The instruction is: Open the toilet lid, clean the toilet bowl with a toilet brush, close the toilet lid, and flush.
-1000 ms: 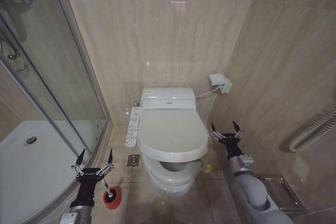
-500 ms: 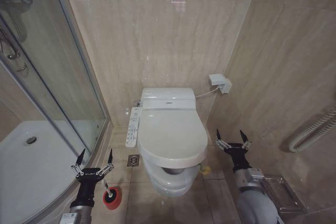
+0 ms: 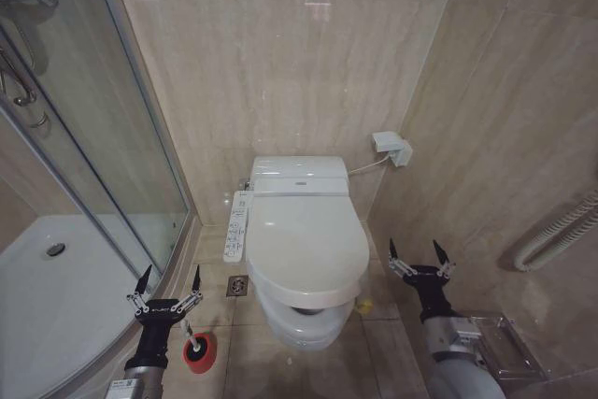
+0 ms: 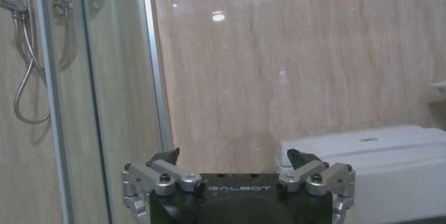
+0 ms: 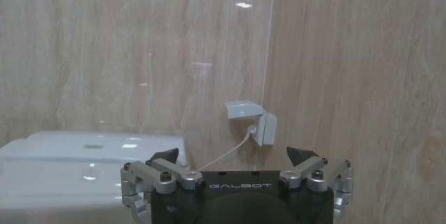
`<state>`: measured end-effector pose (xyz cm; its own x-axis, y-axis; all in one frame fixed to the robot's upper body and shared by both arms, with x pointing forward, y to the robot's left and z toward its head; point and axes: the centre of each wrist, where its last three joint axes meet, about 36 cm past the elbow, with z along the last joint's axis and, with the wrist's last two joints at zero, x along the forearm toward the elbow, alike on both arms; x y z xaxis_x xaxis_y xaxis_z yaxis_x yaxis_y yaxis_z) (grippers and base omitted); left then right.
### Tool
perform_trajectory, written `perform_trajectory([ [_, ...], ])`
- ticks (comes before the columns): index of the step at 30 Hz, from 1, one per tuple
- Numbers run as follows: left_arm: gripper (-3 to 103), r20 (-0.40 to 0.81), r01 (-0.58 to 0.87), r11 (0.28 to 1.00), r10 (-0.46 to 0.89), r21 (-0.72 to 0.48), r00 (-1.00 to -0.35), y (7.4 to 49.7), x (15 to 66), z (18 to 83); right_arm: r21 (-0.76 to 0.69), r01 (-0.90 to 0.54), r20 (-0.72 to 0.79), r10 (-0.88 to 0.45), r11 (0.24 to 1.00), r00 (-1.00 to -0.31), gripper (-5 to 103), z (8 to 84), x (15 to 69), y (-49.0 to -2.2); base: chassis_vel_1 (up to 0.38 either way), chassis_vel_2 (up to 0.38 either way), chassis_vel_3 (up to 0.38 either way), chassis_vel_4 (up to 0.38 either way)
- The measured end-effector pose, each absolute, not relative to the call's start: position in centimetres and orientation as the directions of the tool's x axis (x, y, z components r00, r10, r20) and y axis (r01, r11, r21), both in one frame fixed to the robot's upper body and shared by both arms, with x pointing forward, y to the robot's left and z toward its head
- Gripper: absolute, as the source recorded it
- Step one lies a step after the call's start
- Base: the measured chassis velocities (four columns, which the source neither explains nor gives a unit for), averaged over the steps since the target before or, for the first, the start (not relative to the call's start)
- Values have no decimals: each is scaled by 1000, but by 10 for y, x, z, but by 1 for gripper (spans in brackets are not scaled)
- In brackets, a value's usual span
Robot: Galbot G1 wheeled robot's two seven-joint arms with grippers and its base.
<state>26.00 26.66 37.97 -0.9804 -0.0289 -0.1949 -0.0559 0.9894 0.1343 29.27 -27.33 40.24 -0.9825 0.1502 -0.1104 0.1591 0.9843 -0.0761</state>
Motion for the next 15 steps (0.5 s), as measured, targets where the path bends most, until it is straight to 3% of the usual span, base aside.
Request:
perform_trajectory([
  [15,100,-195,-56,989,-29,134,-980,267,260,380,-94,136,-56,131,986,-990,100,415,282,-264,0,0,0,0],
])
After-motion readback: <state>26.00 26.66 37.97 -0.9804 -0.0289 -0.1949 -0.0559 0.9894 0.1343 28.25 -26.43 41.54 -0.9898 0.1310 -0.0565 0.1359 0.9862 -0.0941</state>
